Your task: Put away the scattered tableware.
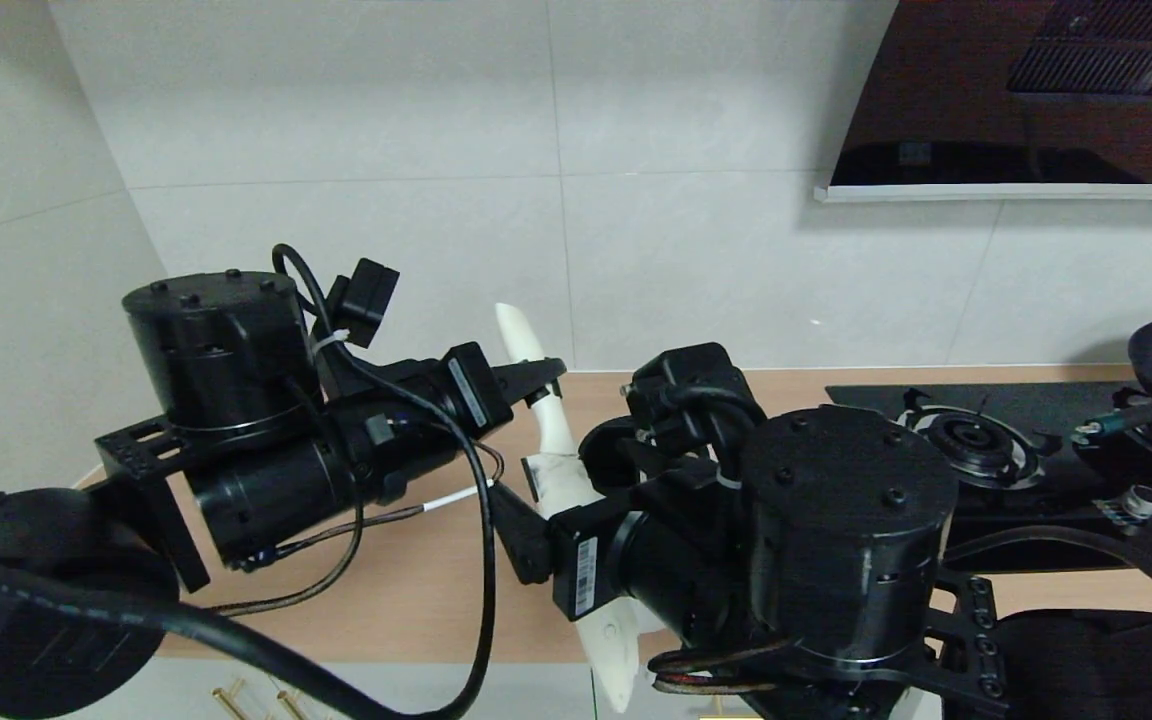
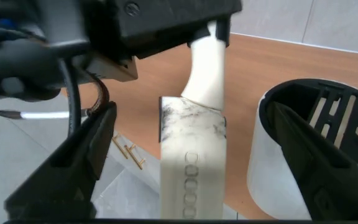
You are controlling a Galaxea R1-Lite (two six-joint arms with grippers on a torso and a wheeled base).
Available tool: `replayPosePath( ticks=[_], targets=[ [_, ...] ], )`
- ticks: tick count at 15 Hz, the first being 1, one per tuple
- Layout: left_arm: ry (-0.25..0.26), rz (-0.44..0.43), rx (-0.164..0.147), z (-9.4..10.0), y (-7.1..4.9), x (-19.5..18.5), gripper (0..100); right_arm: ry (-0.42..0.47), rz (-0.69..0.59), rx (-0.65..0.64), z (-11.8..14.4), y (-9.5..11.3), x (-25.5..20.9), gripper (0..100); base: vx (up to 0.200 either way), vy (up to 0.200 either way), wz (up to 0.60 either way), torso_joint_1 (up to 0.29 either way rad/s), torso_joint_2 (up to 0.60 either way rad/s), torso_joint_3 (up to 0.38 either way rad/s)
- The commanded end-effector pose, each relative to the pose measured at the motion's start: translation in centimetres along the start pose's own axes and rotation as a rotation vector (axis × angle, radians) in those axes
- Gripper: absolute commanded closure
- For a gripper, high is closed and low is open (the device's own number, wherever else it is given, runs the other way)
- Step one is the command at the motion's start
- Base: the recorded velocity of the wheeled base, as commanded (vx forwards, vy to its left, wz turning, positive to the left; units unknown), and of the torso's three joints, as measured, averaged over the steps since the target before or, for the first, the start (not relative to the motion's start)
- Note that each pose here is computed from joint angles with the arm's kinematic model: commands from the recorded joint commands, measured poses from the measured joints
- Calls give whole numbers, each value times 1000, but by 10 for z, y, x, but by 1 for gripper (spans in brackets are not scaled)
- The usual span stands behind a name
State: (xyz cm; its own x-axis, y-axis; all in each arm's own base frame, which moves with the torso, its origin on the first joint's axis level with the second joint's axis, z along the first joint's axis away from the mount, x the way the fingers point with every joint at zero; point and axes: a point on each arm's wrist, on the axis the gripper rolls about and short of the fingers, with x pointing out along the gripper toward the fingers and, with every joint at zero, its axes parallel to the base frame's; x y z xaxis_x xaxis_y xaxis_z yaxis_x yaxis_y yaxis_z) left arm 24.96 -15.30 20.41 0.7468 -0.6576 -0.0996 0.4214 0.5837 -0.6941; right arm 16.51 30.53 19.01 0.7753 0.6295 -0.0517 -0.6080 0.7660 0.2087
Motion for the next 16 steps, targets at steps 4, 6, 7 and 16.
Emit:
replayPosePath(
  ticks=[4, 6, 7, 16],
  targets=[
    [-115, 94, 89, 31, -25, -1, 100, -125, -84, 33, 65, -56, -36, 0, 0, 0, 0, 0, 0, 0],
    [-202, 195, 223, 45, -30, 12, 100, -111, -80, 23, 91, -87, -62, 0, 0, 0, 0, 0, 0, 0],
    [-222, 212, 256, 48, -32, 17, 100, -100, -81, 20, 95, -93, -68, 0, 0, 0, 0, 0, 0, 0],
    [-404, 361, 414, 10, -39, 87, 100, 31, -232, 9, 82, -147, -52, 0, 0, 0, 0, 0, 0, 0]
  ],
)
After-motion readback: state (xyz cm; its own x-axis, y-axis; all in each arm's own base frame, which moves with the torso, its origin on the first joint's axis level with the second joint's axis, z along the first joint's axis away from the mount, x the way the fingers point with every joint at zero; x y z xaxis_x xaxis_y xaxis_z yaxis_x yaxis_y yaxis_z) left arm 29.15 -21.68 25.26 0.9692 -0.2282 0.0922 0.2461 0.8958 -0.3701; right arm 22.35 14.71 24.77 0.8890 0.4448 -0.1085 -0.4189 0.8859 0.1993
